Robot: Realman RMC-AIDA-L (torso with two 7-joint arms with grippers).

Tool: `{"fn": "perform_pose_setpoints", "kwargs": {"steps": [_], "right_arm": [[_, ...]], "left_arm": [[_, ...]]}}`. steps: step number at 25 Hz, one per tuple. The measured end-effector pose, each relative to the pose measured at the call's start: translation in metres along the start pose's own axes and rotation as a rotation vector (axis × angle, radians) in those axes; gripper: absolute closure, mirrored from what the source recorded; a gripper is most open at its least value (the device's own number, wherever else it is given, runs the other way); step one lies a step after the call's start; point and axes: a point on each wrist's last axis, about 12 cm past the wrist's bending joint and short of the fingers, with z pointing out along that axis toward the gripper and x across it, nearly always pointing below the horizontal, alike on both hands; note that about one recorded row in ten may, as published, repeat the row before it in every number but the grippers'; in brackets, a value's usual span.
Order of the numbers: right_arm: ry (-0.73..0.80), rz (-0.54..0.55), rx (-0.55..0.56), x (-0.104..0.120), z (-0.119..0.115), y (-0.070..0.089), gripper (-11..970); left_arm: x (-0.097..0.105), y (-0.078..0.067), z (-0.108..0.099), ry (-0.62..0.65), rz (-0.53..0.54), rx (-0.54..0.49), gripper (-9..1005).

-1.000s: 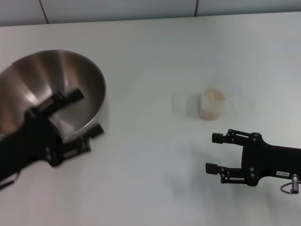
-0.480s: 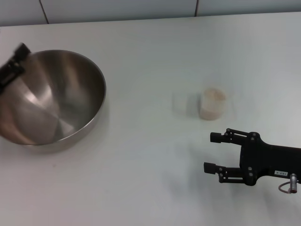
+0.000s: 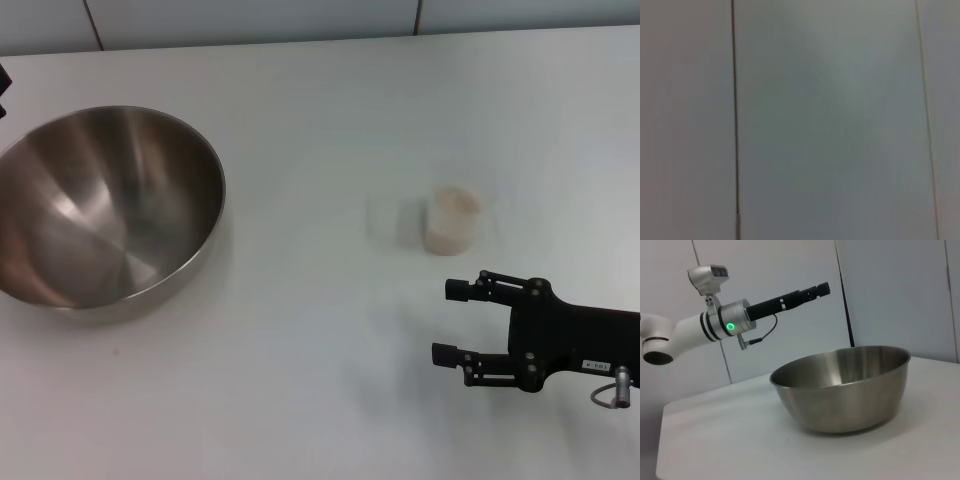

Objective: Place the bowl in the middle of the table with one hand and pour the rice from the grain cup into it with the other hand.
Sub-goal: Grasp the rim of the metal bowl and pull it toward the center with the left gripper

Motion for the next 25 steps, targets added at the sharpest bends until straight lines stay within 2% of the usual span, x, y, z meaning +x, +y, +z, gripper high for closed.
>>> {"fn": "perform_pose_setpoints", "kwargs": {"steps": [6,9,10,11,15,16,25], "right_arm": [[-0.002,-0.003,0.0,-0.001,0.001,-0.001,149],[-0.001,-0.005,0.001,-0.002,0.001,-0.002,149],[0.001,-0.007,0.003,-0.002,0.002,-0.003,149],[0.001,-0.007,0.003,-0.002,0.002,-0.003,149],[0.002,-0.013,0.003,-0.004,0.003,-0.005,149],[0.002,-0.013,0.003,-0.004,0.003,-0.005,149],[0.001,-0.017,0.002,-0.006,0.004,-0.007,150]], "left_arm": [[-0.006,0.013,0.004,0.086,-0.062,-0.004,135],[-0.012,0.019,0.007,0.163,-0.105,0.017,135],[-0.016,0.022,0.01,0.224,-0.119,0.034,134],[-0.016,0.022,0.01,0.224,-0.119,0.034,134],[-0.024,0.029,0.015,0.385,-0.123,0.056,134],[-0.024,0.029,0.015,0.385,-0.123,0.056,134],[-0.03,0.034,0.036,0.633,-0.067,0.08,134]]}}
